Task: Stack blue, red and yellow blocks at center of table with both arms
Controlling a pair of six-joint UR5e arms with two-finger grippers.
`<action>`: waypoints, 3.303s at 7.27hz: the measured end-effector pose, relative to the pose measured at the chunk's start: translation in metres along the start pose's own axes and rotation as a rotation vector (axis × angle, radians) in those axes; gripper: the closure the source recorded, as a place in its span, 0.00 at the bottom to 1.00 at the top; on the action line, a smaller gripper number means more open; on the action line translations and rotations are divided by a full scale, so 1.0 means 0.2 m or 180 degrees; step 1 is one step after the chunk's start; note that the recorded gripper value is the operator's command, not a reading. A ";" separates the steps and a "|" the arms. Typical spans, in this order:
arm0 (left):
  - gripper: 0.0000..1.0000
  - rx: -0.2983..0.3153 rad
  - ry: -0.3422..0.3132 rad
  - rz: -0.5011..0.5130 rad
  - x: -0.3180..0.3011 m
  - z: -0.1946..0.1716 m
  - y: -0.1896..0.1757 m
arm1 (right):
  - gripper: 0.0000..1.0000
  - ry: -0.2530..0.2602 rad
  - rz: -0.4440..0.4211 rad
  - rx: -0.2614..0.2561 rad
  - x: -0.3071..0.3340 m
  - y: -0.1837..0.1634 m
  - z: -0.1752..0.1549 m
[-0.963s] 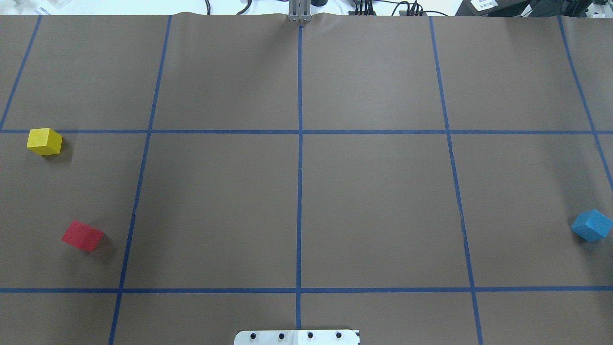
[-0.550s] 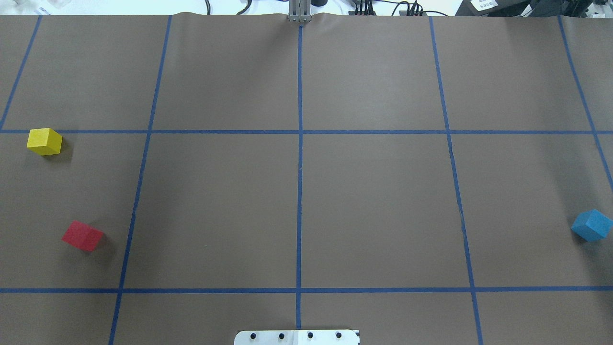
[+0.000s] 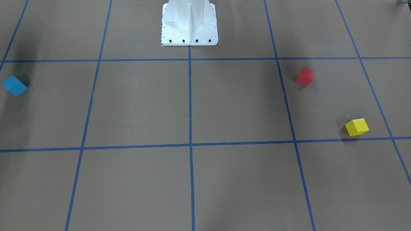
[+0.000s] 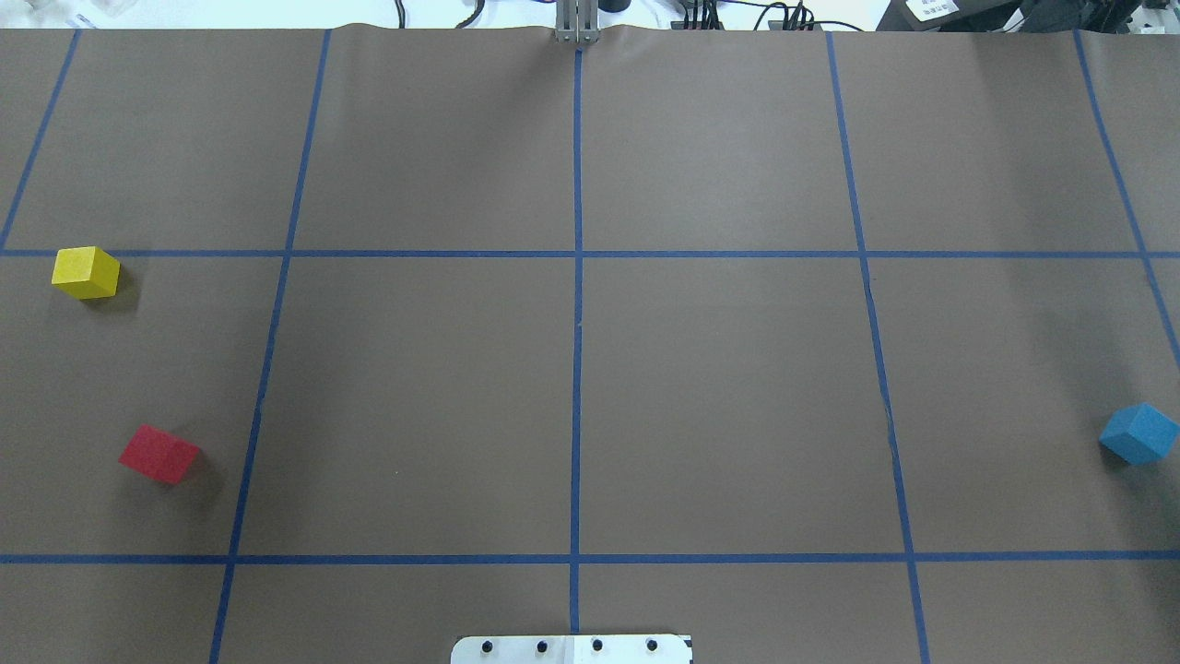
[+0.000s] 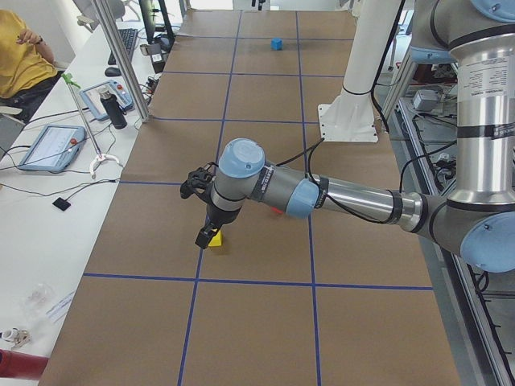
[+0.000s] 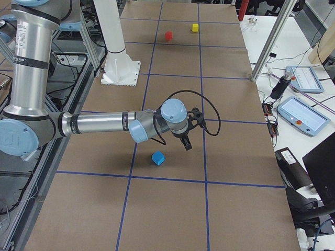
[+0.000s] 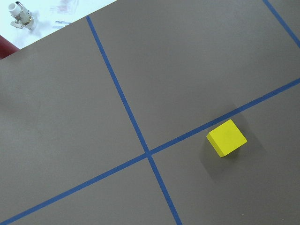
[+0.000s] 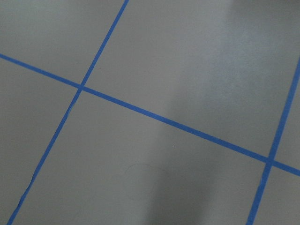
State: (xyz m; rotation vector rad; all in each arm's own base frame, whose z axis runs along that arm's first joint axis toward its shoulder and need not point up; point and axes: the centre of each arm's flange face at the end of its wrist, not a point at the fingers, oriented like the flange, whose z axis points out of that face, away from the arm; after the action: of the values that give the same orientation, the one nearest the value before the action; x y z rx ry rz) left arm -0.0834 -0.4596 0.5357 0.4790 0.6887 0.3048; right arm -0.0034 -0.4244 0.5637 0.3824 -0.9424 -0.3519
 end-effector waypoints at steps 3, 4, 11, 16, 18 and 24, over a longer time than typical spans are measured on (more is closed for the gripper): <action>0.00 0.0014 0.0010 0.0016 0.01 -0.01 0.00 | 0.03 0.0114 -0.0150 -0.0397 -0.10 0.25 0.29; 0.00 0.0016 0.0012 0.0020 0.01 -0.01 0.00 | 0.04 0.0130 -0.0184 -0.0508 -0.12 0.30 0.35; 0.00 -0.0004 0.0018 0.0012 0.00 0.00 0.02 | 0.02 0.0203 -0.0332 -0.0856 -0.12 0.50 0.71; 0.00 -0.0008 0.0019 0.0008 0.00 0.01 0.03 | 0.98 0.0295 -0.0577 -0.1057 -0.19 0.57 0.90; 0.00 0.0004 0.0017 0.0019 0.00 0.01 0.03 | 1.00 0.0354 -0.0628 -0.1050 -0.19 0.57 0.91; 0.00 0.0015 0.0019 0.0029 0.01 0.00 0.03 | 1.00 0.0282 -0.0142 -0.0519 -0.61 -0.26 1.04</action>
State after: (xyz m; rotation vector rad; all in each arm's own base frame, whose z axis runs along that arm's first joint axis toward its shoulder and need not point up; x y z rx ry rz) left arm -0.0826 -0.4533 0.5376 0.4859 0.6935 0.3133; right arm -0.2485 -0.4494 0.5638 0.2679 -0.8133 -0.4460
